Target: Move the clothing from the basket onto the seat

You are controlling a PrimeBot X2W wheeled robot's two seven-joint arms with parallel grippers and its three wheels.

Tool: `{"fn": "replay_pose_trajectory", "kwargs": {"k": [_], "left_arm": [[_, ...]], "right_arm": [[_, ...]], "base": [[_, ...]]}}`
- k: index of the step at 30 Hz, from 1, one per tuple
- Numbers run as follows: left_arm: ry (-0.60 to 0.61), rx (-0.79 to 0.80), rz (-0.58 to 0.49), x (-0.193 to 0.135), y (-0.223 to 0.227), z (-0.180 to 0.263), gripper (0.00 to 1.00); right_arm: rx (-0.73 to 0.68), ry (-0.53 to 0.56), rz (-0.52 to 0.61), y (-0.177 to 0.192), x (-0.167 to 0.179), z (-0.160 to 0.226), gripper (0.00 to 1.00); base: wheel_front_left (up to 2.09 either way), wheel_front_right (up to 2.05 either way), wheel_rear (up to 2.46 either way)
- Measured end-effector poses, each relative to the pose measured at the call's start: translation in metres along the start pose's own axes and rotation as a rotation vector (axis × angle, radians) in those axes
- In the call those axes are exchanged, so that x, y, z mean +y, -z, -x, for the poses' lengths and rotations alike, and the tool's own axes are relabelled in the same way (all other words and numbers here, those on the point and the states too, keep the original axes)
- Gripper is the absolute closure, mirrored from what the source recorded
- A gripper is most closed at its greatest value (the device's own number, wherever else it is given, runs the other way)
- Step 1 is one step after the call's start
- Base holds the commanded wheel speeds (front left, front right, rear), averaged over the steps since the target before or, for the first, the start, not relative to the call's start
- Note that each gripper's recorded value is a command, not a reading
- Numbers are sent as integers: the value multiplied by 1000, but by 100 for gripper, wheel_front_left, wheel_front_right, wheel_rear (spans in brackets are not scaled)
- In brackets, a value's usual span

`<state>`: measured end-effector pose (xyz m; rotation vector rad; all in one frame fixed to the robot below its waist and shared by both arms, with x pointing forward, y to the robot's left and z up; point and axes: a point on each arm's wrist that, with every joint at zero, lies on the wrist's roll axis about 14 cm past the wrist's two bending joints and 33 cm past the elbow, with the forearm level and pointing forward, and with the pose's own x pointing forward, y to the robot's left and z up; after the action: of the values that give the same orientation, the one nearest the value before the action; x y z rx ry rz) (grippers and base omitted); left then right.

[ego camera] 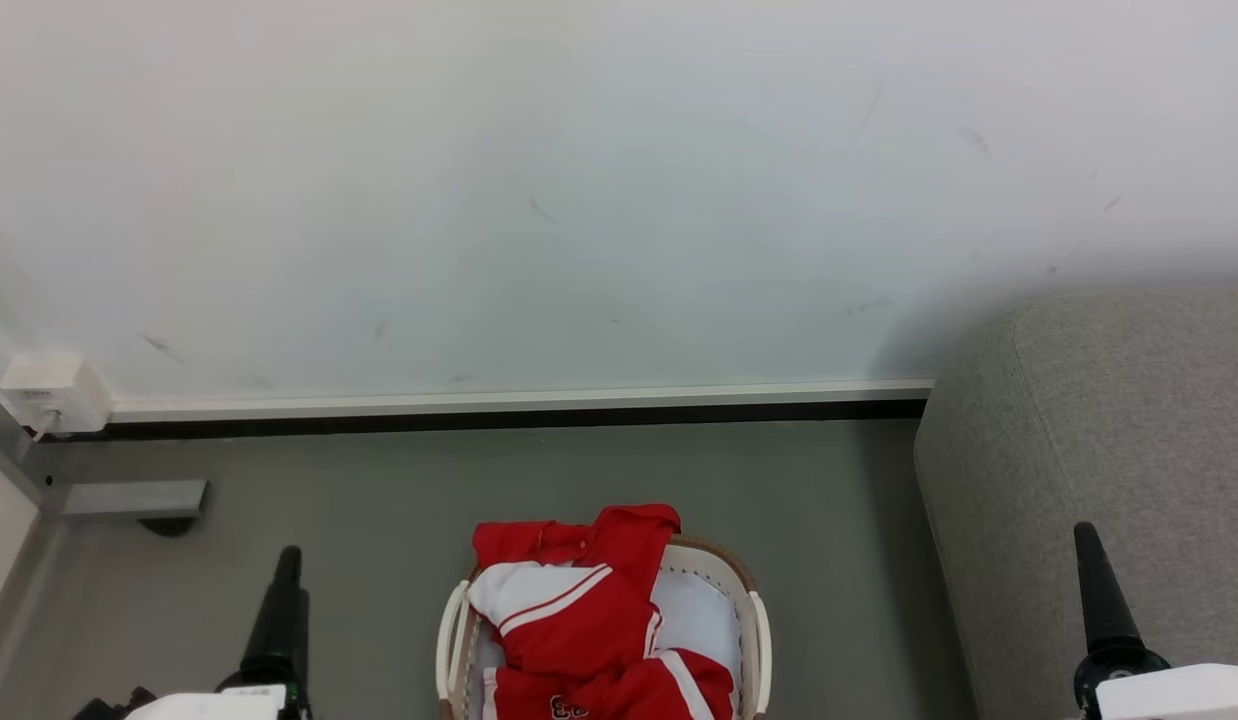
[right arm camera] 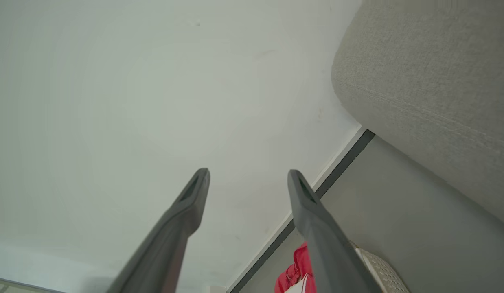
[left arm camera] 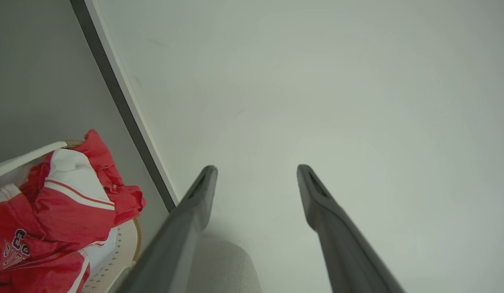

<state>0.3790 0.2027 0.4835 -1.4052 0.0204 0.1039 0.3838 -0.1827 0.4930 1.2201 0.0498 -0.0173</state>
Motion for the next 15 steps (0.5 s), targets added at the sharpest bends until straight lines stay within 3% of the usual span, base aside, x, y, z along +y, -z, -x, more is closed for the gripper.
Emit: {"fn": "replay_pose_trajectory", "kwargs": {"k": [15], "left_arm": [[-8, -14, -291, -1, 0, 3, 0]], "right_arm": [[17, -44, 349, 11, 11, 2, 0]], "base": [[0, 0, 0]]}}
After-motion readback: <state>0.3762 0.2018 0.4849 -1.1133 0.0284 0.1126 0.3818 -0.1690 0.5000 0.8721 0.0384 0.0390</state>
